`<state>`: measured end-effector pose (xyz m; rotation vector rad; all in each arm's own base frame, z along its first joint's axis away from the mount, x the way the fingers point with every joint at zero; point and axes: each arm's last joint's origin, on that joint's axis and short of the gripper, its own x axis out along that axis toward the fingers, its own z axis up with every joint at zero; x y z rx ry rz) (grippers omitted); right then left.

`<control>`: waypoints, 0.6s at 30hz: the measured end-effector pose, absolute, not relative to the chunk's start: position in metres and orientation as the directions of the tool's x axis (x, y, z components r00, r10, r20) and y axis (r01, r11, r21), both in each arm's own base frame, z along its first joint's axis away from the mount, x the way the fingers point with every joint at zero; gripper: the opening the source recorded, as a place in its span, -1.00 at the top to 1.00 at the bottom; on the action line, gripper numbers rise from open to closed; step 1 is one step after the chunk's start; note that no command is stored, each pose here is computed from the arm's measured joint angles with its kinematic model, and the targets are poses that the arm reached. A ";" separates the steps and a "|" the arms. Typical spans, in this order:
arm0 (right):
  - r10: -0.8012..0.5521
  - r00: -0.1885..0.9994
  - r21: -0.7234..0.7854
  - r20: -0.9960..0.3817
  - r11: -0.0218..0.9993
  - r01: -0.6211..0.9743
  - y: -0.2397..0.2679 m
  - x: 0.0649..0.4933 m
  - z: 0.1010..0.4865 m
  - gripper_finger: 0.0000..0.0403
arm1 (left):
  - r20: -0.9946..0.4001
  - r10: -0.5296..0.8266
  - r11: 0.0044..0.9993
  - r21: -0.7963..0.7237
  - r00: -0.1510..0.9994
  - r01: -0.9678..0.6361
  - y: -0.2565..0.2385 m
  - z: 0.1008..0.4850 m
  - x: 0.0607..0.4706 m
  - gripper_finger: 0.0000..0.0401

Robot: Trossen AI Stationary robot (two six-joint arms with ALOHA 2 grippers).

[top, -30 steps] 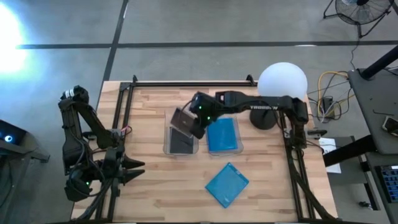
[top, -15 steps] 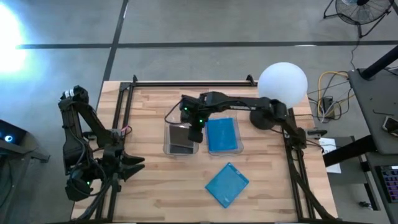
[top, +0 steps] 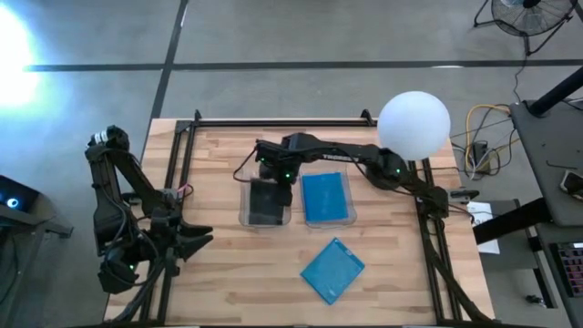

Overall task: Pick & place jewel cases by type
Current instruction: Put the black cd case into the left transparent bin, then put the blue cd case into the right transparent bin

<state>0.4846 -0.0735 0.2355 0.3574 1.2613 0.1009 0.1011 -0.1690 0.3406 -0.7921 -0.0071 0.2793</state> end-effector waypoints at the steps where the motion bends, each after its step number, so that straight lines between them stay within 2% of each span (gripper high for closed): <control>1: 0.221 0.307 0.271 -0.926 0.953 0.132 -0.074 0.484 0.237 0.34 | -0.098 0.251 0.667 -0.703 0.963 -0.245 -0.169 0.340 0.101 0.34; 7: -0.146 0.335 -0.081 -0.931 0.976 0.201 -0.075 0.477 0.266 0.03 | -0.099 0.254 0.674 -0.696 0.962 -0.250 -0.171 0.339 0.102 0.34; 11: -0.189 0.403 -0.109 -0.895 0.971 0.213 -0.070 0.476 0.284 -0.14 | -0.101 0.255 0.690 -0.677 0.962 -0.254 -0.172 0.338 0.103 0.34; 15: -0.279 0.392 -0.173 -0.876 0.943 0.284 -0.063 0.476 0.286 -0.28 | -0.106 0.249 0.699 -0.669 0.963 -0.254 -0.172 0.337 0.103 0.34; 18: -0.342 0.426 -0.209 -0.838 0.921 0.329 -0.042 0.470 0.305 -0.33 | -0.116 0.238 0.707 -0.659 0.964 -0.254 -0.172 0.336 0.103 0.34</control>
